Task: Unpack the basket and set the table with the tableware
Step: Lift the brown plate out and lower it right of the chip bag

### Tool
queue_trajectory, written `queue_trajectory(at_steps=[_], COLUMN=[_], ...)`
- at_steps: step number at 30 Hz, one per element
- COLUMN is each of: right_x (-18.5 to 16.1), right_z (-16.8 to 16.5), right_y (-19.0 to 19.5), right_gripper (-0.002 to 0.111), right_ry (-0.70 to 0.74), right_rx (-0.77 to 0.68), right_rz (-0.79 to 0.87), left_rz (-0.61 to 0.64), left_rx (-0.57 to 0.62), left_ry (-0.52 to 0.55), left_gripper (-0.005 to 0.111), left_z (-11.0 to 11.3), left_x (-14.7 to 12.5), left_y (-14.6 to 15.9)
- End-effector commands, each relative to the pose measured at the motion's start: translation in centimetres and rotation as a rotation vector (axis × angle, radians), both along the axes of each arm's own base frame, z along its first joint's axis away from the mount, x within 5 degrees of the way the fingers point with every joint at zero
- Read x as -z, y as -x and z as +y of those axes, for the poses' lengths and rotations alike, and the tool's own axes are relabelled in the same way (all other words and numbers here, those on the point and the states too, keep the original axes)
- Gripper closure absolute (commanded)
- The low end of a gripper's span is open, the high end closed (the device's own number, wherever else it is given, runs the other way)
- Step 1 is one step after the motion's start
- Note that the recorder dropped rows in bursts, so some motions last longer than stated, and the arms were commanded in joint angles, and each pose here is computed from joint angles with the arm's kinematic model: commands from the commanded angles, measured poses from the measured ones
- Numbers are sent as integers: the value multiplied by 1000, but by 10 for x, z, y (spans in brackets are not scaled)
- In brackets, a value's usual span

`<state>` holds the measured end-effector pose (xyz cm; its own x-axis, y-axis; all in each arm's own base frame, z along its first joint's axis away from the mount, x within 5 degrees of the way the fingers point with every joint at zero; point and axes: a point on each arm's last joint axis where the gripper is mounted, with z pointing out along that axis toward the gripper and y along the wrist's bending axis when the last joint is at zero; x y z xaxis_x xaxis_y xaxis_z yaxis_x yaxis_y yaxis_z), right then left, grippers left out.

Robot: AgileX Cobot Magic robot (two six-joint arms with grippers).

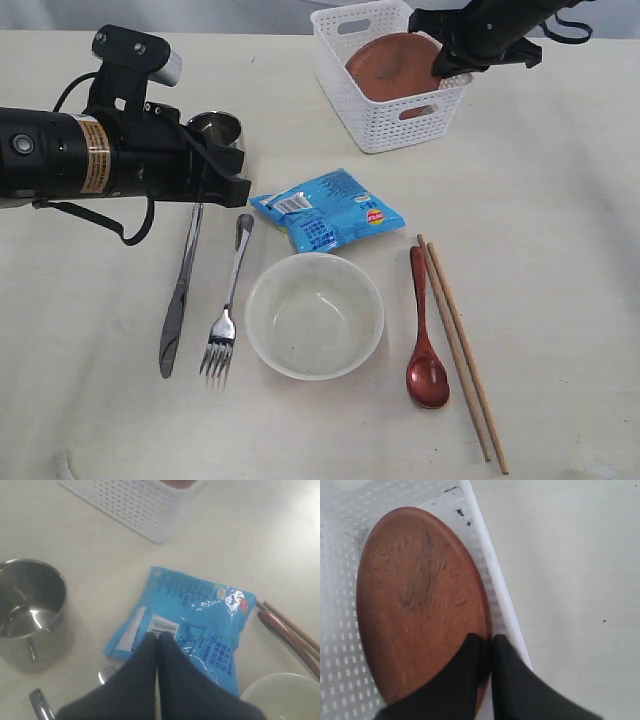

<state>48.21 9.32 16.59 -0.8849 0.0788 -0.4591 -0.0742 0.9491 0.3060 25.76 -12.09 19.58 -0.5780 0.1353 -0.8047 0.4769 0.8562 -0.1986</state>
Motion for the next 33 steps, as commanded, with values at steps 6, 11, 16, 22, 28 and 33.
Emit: queue_trajectory(at_steps=[6, 11, 16, 22, 28, 33], right_x=[-35, -70, -109, -156, -199, -174], right_z=[2, 3, -8, -44, -70, -65], right_y=[-4, -4, 8, 38, 72, 104], right_gripper=[109, 109, 109, 109, 109, 109], right_ry=[-22, -29, -33, -1, -41, -101], right_rx=[-53, -77, -97, -157, -155, -198], right_rz=[-8, -58, -77, -46, -79, 25], left_rz=[-3, -5, -5, -5, -4, -2], left_rx=[0, 3, 3, 2, 1, -1], left_ry=[5, 2, 2, -3, -1, -2], left_gripper=[107, 107, 107, 107, 107, 107], left_z=[1, 1, 1, 2, 2, 2], left_x=[-1, -1, -1, -1, -1, 0], left_y=[1, 1, 1, 1, 1, 1])
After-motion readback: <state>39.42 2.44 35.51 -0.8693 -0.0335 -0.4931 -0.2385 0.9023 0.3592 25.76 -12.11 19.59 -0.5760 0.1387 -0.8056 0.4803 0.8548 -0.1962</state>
